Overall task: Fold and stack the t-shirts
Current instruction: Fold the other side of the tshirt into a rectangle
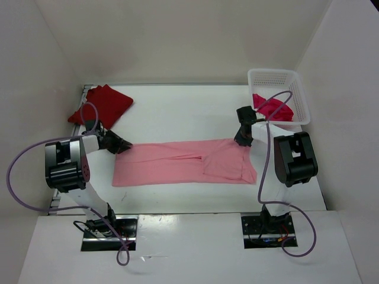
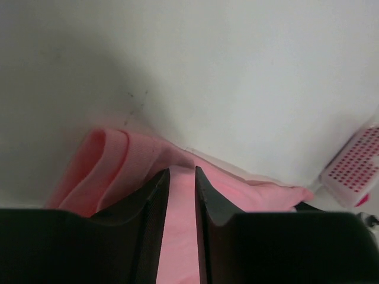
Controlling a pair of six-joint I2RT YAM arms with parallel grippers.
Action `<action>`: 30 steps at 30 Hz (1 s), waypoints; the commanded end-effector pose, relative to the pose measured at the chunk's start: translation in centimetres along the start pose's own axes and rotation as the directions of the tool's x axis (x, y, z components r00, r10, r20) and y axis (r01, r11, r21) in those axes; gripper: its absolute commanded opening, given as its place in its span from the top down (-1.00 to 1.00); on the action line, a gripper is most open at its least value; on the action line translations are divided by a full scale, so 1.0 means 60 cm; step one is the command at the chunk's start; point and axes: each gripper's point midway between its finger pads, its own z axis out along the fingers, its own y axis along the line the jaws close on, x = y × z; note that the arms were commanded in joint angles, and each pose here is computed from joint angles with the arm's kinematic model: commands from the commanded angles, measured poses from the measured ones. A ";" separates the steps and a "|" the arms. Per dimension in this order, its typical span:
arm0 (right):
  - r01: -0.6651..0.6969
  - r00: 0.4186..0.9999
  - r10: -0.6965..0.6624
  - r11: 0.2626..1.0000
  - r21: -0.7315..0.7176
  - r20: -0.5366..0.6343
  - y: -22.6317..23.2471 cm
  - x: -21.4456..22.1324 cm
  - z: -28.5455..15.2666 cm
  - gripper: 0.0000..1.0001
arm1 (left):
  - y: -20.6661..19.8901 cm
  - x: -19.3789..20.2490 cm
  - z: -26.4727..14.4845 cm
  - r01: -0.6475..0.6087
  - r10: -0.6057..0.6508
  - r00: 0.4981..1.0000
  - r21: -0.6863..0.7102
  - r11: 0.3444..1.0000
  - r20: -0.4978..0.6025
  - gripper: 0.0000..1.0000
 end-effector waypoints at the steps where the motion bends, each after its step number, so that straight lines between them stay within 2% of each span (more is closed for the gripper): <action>1: -0.017 1.000 0.017 0.998 0.061 0.014 -0.023 -0.006 0.011 0.99 | 0.054 0.012 -0.004 0.107 -0.109 0.994 -0.064 0.992 -0.017 0.34; 5: -0.042 0.999 0.042 0.999 0.025 0.017 -0.011 -0.020 -0.003 0.89 | 0.022 0.004 -0.028 0.115 -0.115 0.993 0.006 0.993 -0.008 0.30; 7: -0.051 0.998 0.052 0.998 -0.029 0.020 0.008 -0.033 -0.024 0.79 | -0.029 -0.014 -0.057 0.088 -0.091 0.996 0.100 0.991 0.025 0.30; 9: -0.051 0.998 0.054 0.995 -0.083 0.033 0.022 -0.048 -0.056 0.68 | -0.091 -0.023 -0.093 -0.015 0.001 0.996 0.157 0.987 0.088 0.30; 11: -0.057 0.997 0.064 0.988 -0.142 0.041 0.037 -0.060 -0.087 0.47 | -0.147 -0.036 -0.130 -0.140 0.110 0.978 0.169 0.976 0.179 0.27; 14: -0.050 0.998 0.056 0.982 -0.180 0.027 0.045 -0.054 -0.112 0.28 | -0.171 -0.028 -0.145 -0.203 0.164 0.963 0.175 0.963 0.214 0.25; 16: -0.040 0.999 0.039 0.975 -0.217 -0.009 0.048 -0.029 -0.123 0.28 | -0.174 -0.010 -0.142 -0.233 0.197 0.960 0.176 0.956 0.199 0.25; 20: 0.007 0.996 -0.030 0.969 -0.247 -0.089 0.062 0.048 -0.129 0.80 | -0.176 0.048 -0.122 -0.310 0.292 0.949 0.188 0.932 0.118 0.25; 21: 0.026 0.990 -0.059 0.970 -0.244 -0.130 0.061 0.085 -0.128 0.86 | -0.177 0.059 -0.119 -0.327 0.312 0.944 0.187 0.926 0.104 0.25; 22: 0.031 0.986 -0.068 0.972 -0.232 -0.152 0.059 0.103 -0.122 0.89 | -0.184 0.078 -0.115 -0.366 0.355 0.930 0.196 0.910 0.090 0.25; 24: 0.048 0.977 -0.093 0.973 -0.227 -0.192 0.056 0.142 -0.117 0.89 | -0.184 0.099 -0.116 -0.365 0.365 0.930 0.215 0.906 0.045 0.25; 26: 0.030 0.973 -0.083 0.970 -0.243 -0.213 0.064 0.154 -0.114 0.91 | -0.189 0.123 -0.116 -0.354 0.371 0.929 0.265 0.897 -0.012 0.25; 30: 0.046 0.968 -0.100 0.973 -0.228 -0.230 0.068 0.160 -0.095 0.91 | -0.235 0.152 -0.137 -0.390 0.426 0.904 0.347 0.853 -0.032 0.25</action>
